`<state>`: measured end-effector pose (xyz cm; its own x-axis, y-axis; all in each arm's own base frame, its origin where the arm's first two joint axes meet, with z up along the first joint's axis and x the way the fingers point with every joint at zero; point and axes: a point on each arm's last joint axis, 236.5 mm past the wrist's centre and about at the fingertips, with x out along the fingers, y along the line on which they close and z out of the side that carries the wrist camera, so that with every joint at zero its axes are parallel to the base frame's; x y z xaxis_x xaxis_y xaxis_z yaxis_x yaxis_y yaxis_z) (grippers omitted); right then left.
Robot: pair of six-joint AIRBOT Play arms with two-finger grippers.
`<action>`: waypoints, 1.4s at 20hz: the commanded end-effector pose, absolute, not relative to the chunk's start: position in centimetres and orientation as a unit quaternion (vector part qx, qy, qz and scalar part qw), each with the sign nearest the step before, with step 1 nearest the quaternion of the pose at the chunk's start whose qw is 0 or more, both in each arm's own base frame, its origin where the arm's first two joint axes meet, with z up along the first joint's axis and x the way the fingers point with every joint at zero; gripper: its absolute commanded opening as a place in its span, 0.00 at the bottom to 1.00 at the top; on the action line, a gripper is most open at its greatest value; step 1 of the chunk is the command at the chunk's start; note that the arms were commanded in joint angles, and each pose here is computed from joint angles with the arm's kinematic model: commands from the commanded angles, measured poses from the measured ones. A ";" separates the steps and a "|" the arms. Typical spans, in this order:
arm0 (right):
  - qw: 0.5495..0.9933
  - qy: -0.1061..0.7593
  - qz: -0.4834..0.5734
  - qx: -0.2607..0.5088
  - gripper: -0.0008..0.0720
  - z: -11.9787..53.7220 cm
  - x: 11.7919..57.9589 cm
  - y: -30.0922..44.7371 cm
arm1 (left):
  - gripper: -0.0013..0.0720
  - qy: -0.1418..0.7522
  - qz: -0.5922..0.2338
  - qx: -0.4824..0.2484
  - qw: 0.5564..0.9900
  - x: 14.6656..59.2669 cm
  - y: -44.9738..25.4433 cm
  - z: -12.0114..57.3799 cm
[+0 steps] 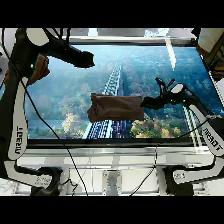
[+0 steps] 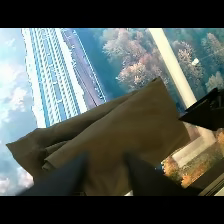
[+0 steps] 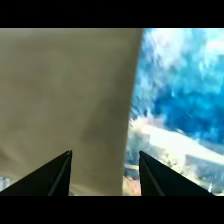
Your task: Fold the shirts.
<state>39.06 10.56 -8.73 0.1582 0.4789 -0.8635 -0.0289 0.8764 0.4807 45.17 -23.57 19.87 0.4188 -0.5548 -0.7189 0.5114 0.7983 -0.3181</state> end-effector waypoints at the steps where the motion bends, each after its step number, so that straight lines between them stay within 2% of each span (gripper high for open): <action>1: 0.719 0.636 0.158 0.233 0.68 -10.9 38.2 11.3 | 0.64 0.435 -0.321 -0.029 0.841 45.1 -23.8 20.0; 5: 0.709 0.614 0.166 0.304 0.68 -11.8 39.8 14.0 | 0.64 0.435 -0.321 -0.028 0.841 45.1 -23.8 20.0; 8: 0.720 0.582 0.192 0.326 0.66 -10.8 41.2 16.6 | 0.64 0.435 -0.321 -0.029 0.841 45.1 -23.8 20.0; 9: 0.724 0.570 0.199 0.333 0.53 -10.3 41.7 17.4 | 0.64 0.436 -0.321 -0.028 0.841 45.1 -23.8 20.0; 10: 0.726 0.560 0.206 0.342 0.26 -9.8 42.1 18.0 | 0.64 0.436 -0.321 -0.028 0.840 45.0 -23.8 20.0; 11: 0.727 0.551 0.210 0.352 0.07 -9.4 42.5 18.2 | 0.64 0.437 -0.321 -0.028 0.839 45.0 -23.8 19.9; 15: 0.762 0.512 0.209 0.338 0.05 -6.2 45.3 15.4 | 0.64 0.445 -0.322 -0.025 0.835 44.6 -23.7 19.7; 18: 0.813 0.472 0.161 0.300 0.05 -1.6 47.3 8.0 | 0.64 0.450 -0.323 -0.024 0.832 44.4 -23.7 19.5; 20: 0.840 0.470 0.086 0.257 0.05 0.9 46.4 0.6 | 0.64 0.451 -0.321 -0.028 0.832 44.4 -23.7 19.5; 22: 0.853 0.480 -0.004 0.205 0.05 2.9 42.9 -7.2 | 0.64 0.451 -0.320 -0.029 0.832 44.4 -23.7 19.5; 24: 0.846 0.501 -0.100 0.152 0.05 4.7 37.8 -14.4 | 0.64 0.451 -0.320 -0.030 0.833 44.4 -23.7 19.6; 26: 0.821 0.523 -0.193 0.120 0.05 6.1 32.1 -20.4 | 0.64 0.451 -0.318 -0.033 0.833 44.5 -23.7 19.6; 28: 0.792 0.539 -0.260 0.124 0.05 7.0 27.0 -24.3 | 0.64 0.453 -0.315 -0.039 0.833 44.5 -23.7 19.6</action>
<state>35.83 -16.99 5.30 0.4695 -0.0566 -0.8811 0.3726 0.9174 0.1396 44.45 -23.71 19.59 0.3889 -0.5606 -0.7311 0.5008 0.7947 -0.3430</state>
